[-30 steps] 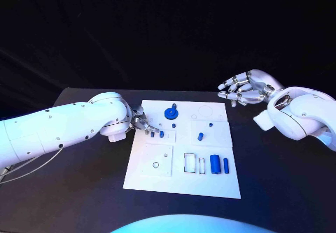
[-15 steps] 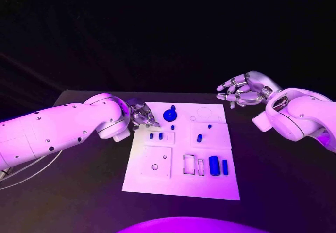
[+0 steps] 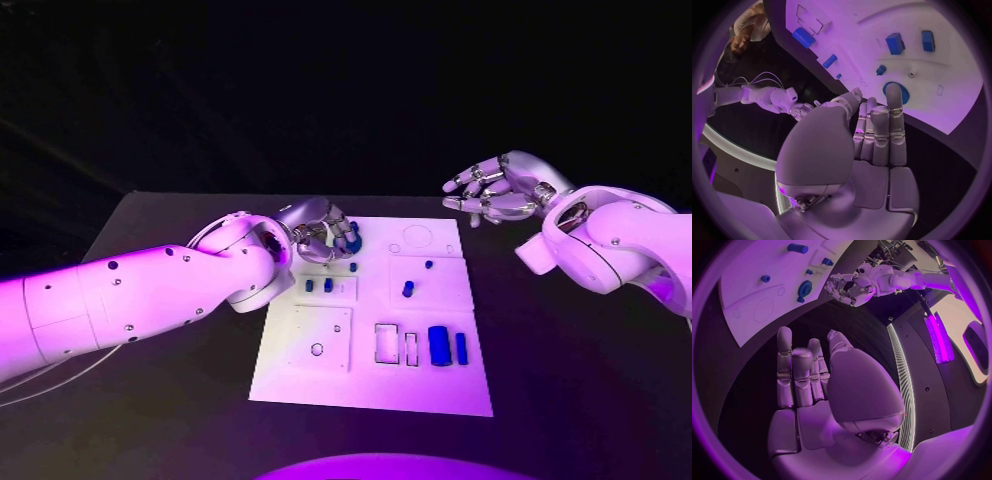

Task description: Assemble the parts on the task board

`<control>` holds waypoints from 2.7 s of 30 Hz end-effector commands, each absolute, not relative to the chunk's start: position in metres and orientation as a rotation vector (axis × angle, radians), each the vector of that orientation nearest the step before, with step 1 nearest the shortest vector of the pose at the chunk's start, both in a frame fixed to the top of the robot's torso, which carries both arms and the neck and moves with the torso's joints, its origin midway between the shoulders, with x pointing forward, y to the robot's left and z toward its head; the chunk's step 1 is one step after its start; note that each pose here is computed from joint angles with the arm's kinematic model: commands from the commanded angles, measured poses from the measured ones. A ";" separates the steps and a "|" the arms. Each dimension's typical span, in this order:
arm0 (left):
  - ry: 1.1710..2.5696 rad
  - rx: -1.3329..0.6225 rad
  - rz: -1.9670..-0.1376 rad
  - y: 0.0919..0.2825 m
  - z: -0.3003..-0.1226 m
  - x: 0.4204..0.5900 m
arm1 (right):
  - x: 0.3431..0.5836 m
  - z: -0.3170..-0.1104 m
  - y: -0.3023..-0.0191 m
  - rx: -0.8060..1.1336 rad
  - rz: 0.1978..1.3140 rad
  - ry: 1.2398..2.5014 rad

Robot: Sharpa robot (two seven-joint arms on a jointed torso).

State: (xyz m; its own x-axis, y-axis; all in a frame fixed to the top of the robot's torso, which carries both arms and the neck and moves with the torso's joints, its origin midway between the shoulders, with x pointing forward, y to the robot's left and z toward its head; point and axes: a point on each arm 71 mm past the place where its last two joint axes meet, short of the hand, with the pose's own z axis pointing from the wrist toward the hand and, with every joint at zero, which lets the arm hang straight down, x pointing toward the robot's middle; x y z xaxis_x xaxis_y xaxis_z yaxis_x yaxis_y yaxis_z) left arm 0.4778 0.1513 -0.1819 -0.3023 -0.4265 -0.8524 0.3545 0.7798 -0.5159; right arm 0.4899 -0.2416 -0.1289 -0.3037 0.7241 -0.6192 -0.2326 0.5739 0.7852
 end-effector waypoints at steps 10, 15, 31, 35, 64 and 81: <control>1.648 0.293 -0.624 0.128 -0.195 0.481 | 0.489 -0.129 -0.240 0.404 1.012 1.616; 1.677 0.328 -0.588 0.124 -0.200 0.482 | 0.489 -0.129 -0.240 0.404 1.012 1.616; 1.757 0.367 -0.514 0.120 -0.209 0.488 | 0.488 -0.129 -0.240 0.404 1.013 1.615; 1.761 0.367 -0.508 0.119 -0.210 0.489 | 0.488 -0.129 -0.240 0.404 1.013 1.615; 1.792 0.357 -0.517 0.116 -0.218 0.493 | 0.488 -0.129 -0.239 0.403 1.015 1.619; 1.825 0.353 -0.543 0.113 -0.221 0.492 | 0.488 -0.129 -0.238 0.403 1.016 1.621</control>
State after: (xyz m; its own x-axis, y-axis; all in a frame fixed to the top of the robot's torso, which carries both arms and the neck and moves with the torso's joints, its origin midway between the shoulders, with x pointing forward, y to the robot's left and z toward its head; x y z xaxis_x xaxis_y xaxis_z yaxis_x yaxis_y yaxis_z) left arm 0.4946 0.1158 -0.2165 -0.2730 -0.0414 -0.9611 0.4855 0.8566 -0.1748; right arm 0.4884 -0.2399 -0.1294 -0.3089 0.7237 -0.6171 -0.2354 0.5705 0.7868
